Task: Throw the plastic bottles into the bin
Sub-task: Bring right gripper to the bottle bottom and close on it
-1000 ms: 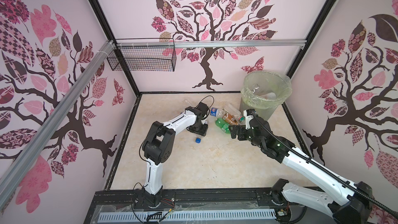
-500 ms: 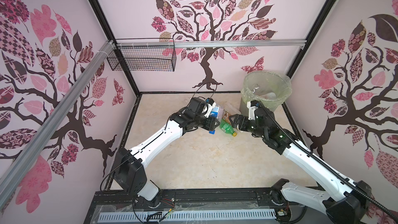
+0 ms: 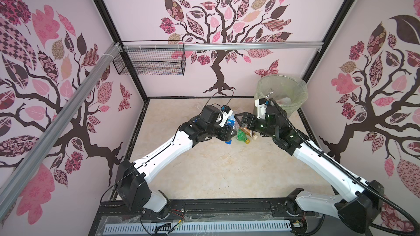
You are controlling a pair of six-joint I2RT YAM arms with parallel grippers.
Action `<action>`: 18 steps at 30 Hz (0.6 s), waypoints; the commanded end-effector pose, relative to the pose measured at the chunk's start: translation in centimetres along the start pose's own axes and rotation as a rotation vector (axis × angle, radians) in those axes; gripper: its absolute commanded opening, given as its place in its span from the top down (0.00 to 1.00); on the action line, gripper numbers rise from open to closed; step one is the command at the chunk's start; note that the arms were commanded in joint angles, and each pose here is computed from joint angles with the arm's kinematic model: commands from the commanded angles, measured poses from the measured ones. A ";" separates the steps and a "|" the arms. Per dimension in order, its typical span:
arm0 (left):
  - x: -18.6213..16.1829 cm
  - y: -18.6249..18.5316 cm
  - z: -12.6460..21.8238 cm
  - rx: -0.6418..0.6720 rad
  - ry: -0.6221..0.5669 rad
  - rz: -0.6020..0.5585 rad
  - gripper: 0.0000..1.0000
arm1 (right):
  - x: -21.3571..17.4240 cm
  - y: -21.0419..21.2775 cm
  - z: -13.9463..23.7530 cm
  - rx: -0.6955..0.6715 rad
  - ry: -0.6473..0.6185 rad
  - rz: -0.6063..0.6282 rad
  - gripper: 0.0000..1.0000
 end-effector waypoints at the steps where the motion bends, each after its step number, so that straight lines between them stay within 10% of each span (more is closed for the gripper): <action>1: 0.0 -0.4 0.4 -0.020 -0.021 -0.006 0.48 | 0.3 0.8 -0.3 0.031 -0.004 -0.008 0.06; 18: -0.3 -0.7 -0.2 -0.033 -0.005 -0.005 0.44 | -0.5 0.7 -3.5 0.050 0.058 -0.027 0.37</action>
Point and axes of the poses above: each gripper's point midway between its finger pads, its own z axis back along the fingers, its own y axis along the line the jaws close on, x = y × z, the point moved 1 cm from there along z, back along the fingers, and after that the axes turned 7 degrees about -z, right-handed, at the moved point
